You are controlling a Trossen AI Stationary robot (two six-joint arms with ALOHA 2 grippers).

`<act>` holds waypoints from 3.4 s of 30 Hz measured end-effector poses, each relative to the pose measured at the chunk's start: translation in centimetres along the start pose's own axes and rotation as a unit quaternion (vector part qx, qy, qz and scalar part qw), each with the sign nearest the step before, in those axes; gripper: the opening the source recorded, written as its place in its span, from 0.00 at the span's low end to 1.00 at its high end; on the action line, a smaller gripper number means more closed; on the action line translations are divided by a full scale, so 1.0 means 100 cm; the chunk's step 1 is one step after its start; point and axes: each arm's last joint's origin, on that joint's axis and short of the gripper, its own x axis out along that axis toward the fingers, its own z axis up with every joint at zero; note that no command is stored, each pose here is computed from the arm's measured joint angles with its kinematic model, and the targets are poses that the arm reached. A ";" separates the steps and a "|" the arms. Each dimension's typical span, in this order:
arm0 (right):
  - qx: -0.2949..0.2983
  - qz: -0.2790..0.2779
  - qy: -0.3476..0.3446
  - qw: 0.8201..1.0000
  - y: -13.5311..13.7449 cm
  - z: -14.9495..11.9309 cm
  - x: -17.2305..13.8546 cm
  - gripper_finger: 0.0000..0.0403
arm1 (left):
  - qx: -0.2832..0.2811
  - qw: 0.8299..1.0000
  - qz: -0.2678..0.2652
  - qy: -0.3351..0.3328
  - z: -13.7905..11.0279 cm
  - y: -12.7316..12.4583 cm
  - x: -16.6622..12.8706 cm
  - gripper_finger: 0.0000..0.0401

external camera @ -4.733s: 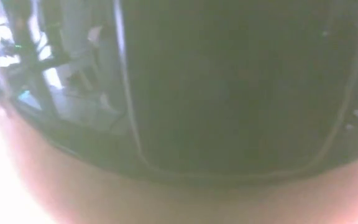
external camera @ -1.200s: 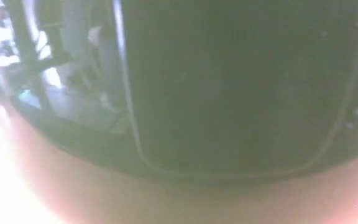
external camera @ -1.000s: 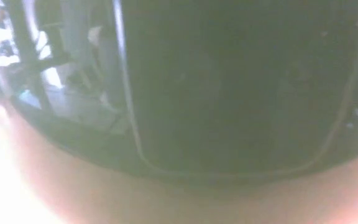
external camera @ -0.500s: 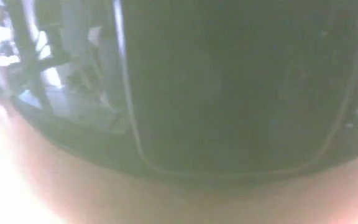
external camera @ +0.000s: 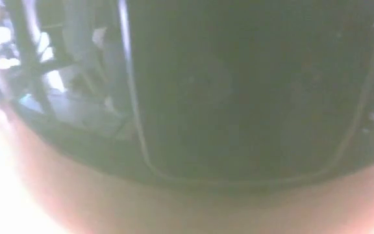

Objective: Pick & Place Mini bowls
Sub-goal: Put the top white bowl on the shelf

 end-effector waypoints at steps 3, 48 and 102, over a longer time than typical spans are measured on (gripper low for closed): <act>-0.008 0.002 -0.003 1.000 0.000 0.000 0.000 0.03 | -0.016 1.000 -0.003 0.007 -0.004 0.000 0.003 0.35; -0.011 0.005 -0.012 1.000 0.001 0.002 0.000 0.03 | -0.072 0.997 -0.001 0.027 -0.013 0.001 0.013 0.05; 0.004 0.005 -0.028 1.000 -0.002 0.002 0.000 0.36 | -0.083 0.995 0.014 0.044 -0.017 0.005 0.013 0.01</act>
